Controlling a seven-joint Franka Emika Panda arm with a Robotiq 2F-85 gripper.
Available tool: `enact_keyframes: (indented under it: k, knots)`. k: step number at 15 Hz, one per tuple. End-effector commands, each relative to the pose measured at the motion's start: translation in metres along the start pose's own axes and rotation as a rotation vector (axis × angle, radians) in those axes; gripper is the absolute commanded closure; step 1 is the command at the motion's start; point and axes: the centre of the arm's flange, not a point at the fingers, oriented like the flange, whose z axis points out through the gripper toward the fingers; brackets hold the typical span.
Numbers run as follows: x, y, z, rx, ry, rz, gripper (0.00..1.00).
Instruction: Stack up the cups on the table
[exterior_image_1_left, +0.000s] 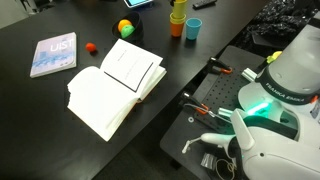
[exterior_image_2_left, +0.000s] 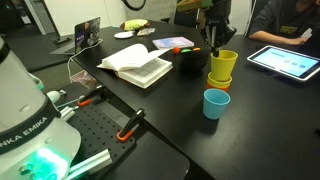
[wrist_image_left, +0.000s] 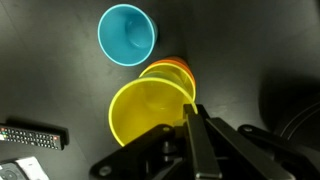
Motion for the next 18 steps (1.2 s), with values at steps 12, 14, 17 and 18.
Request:
enact_keyframes:
  k: [12,14,17,18]
  knots:
    - [-0.011,0.006,-0.017,-0.034,0.024,0.02,0.14]
    - [-0.018,0.007,-0.029,0.002,0.021,0.001,0.01]
    - [-0.033,0.011,-0.044,0.087,0.033,-0.03,0.0]
    - [-0.038,0.012,-0.047,0.115,0.034,-0.043,0.0]
